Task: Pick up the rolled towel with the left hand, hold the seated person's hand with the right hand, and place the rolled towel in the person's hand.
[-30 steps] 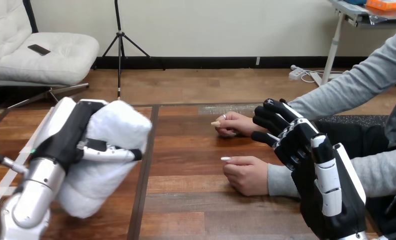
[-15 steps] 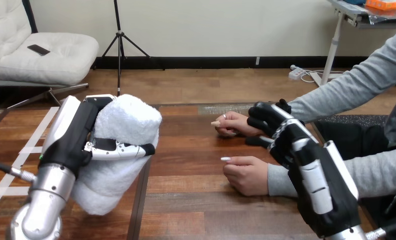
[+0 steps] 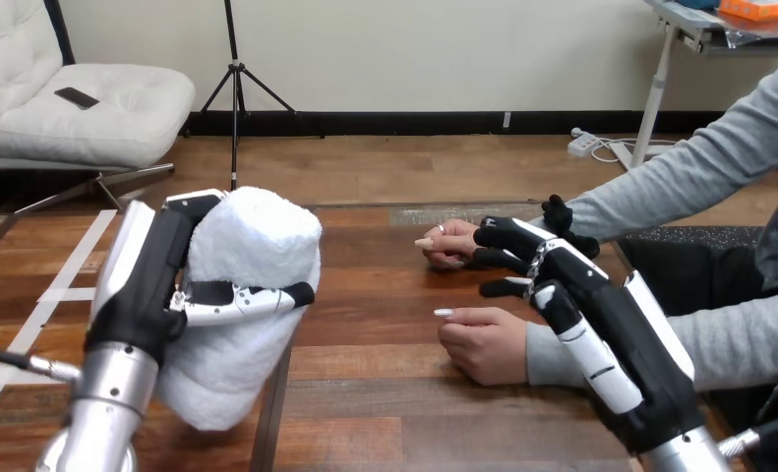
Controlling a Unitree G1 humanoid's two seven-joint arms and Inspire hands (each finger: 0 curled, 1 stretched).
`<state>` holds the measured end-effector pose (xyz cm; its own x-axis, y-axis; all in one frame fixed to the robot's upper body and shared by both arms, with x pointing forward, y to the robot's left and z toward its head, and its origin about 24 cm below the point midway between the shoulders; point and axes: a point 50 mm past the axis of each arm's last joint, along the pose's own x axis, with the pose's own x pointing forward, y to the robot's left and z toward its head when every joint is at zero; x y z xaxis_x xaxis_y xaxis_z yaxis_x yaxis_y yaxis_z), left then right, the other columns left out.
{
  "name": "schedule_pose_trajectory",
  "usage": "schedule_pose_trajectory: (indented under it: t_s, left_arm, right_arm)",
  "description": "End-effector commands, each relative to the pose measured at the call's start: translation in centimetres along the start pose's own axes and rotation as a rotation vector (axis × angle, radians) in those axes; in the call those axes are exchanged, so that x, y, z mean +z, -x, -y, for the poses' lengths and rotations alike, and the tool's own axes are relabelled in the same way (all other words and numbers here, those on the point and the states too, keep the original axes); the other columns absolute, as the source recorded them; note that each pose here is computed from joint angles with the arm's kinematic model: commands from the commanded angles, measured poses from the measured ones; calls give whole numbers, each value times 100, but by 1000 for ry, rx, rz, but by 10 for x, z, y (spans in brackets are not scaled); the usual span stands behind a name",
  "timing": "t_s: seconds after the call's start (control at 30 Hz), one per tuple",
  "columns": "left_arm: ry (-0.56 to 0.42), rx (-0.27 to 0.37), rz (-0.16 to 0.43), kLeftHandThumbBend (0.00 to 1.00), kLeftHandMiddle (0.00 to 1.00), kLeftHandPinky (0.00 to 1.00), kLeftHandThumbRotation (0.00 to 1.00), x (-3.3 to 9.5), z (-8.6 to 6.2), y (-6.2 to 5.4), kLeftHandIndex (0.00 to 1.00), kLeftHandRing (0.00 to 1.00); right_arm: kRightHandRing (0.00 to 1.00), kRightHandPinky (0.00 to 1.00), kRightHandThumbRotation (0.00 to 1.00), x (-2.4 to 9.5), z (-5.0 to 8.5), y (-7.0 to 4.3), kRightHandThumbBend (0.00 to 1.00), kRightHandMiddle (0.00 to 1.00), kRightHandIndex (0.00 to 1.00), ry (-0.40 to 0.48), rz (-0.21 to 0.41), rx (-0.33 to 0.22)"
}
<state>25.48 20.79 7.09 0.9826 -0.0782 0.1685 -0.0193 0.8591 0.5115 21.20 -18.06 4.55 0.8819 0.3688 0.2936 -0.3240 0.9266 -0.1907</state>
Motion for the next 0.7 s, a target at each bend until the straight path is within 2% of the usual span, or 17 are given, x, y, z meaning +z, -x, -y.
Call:
schedule_pose_trajectory:
  t_s: [0.0,0.43,0.67]
  left_arm:
    - [19,85,131,67,39,31,0,23,-10,-7,42,35]
    - [27,77,138,65,39,30,0,24,-6,-1,41,34]
    - [30,72,132,64,39,30,0,23,-4,1,41,34]
  right_arm:
    - [84,76,83,11,16,-23,70,85,83,67,91,13]
    - [88,80,82,7,34,-36,97,89,86,129,57,61]
    - [89,81,81,4,41,-41,99,90,87,139,43,66]
